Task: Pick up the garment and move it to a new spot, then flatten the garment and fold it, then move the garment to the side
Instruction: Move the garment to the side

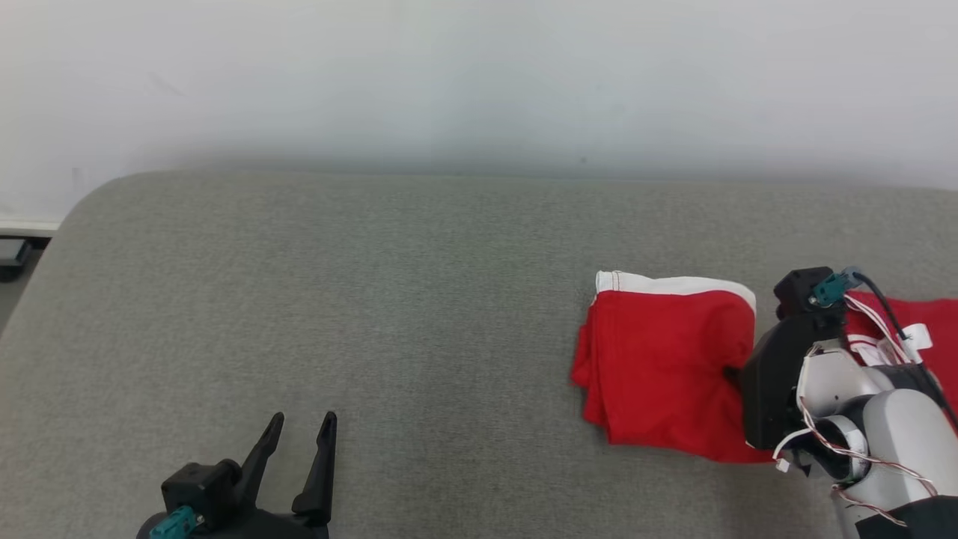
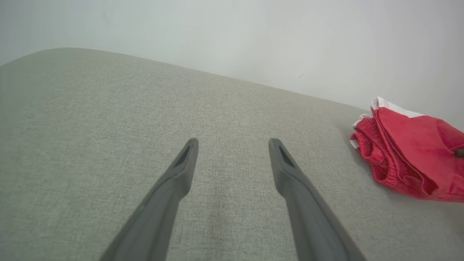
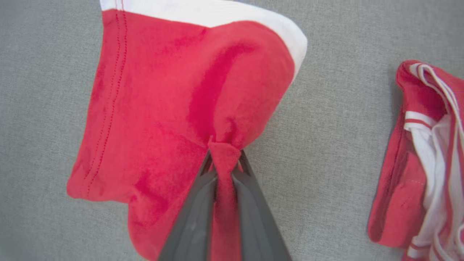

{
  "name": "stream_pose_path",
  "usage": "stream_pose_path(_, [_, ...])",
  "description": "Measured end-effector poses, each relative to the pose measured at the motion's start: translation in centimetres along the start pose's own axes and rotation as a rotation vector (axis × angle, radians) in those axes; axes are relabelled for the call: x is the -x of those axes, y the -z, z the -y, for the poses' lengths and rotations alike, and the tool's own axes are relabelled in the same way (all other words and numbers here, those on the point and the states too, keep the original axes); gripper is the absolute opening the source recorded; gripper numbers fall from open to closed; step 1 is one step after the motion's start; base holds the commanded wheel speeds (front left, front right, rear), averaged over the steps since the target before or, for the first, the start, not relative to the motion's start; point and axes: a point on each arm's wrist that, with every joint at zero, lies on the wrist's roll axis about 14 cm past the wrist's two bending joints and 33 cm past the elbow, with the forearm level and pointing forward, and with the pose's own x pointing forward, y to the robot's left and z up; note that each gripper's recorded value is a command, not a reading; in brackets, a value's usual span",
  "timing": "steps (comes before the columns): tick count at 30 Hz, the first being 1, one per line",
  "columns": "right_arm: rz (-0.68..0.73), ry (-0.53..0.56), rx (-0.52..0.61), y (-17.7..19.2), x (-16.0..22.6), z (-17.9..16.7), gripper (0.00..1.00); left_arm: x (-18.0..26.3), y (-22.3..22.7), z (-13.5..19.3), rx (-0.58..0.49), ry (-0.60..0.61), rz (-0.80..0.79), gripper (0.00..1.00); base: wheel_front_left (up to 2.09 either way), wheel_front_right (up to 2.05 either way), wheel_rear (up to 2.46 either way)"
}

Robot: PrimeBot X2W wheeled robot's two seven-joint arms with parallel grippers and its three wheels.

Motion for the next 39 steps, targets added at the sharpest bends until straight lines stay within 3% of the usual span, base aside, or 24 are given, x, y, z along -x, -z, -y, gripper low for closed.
stream_pose_path(7, [0.003, 0.113, 0.071, -0.8, 2.8, 3.6, 0.00, -1.8, 0.2, 1.6, -0.007, 0.061, -0.011, 1.00, 0.00, 0.00, 0.00])
stream_pose_path(16, [-0.007, 0.171, 0.163, -2.4, 4.0, 5.4, 0.00, -3.7, 0.8, 3.1, -0.011, 0.122, -0.031, 1.00, 0.00, 0.00, 0.00])
stream_pose_path(39, [0.011, 0.331, 0.138, -2.8, 5.4, 11.5, 0.00, -8.0, 3.9, 8.3, 0.006, 0.302, -0.107, 1.00, 0.00, 0.00, 0.00])
